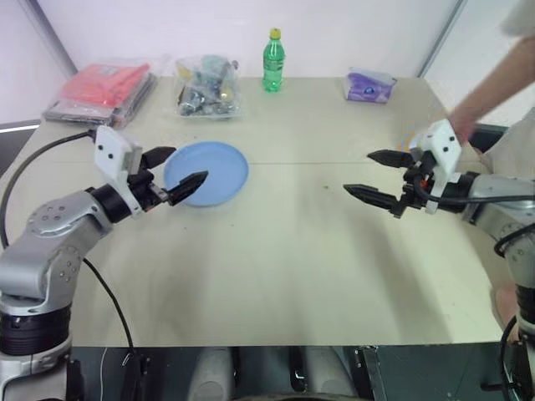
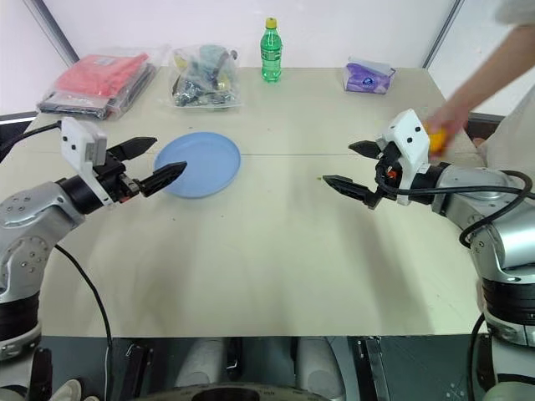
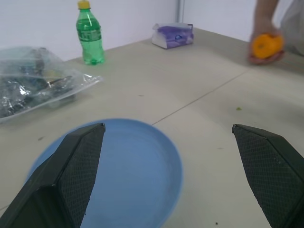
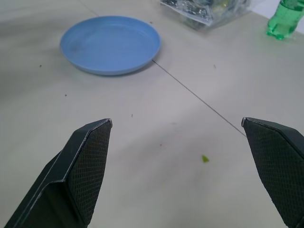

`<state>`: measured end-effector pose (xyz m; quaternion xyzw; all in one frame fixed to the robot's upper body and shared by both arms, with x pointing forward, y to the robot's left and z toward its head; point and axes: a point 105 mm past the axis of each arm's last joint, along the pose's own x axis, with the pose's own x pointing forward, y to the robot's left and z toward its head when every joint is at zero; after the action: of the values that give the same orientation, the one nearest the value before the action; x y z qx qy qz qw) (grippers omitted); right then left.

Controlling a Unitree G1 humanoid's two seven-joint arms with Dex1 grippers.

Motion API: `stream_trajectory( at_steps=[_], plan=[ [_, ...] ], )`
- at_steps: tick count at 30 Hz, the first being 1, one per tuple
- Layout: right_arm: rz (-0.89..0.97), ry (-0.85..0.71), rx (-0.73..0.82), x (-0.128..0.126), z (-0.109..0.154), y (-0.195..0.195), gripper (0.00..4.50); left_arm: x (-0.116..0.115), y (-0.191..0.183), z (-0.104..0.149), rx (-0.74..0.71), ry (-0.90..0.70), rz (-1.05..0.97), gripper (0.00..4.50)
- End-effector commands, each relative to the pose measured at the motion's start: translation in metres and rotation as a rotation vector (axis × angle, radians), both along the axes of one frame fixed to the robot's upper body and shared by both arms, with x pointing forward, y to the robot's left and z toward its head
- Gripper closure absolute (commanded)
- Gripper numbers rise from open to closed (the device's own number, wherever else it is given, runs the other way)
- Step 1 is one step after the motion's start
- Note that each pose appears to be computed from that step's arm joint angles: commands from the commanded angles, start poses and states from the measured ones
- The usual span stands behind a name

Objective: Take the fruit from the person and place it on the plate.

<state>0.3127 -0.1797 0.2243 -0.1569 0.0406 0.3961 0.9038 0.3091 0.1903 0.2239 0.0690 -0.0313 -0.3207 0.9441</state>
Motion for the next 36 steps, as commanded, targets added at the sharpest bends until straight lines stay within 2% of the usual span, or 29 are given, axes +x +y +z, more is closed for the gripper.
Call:
stream_trajectory(
  at_steps=[1, 13, 19, 36],
  plan=[
    [0.026, -0.050, 0.001, -0.001, 0.012, 0.006, 0.03, -0.004, 0.010, 0.016, -0.010, -0.057, 0.020, 0.00],
    [0.057, -0.041, -0.015, -0.001, 0.011, 0.012, 0.03, -0.009, 0.026, 0.017, -0.001, -0.043, 0.040, 0.00],
    [0.046, -0.047, -0.015, -0.001, 0.013, 0.009, 0.03, -0.017, 0.017, 0.006, 0.026, 0.003, -0.022, 0.00],
    [0.061, -0.050, -0.028, 0.006, 0.013, 0.007, 0.03, -0.016, 0.013, 0.010, 0.009, -0.037, 0.005, 0.00]
  ],
)
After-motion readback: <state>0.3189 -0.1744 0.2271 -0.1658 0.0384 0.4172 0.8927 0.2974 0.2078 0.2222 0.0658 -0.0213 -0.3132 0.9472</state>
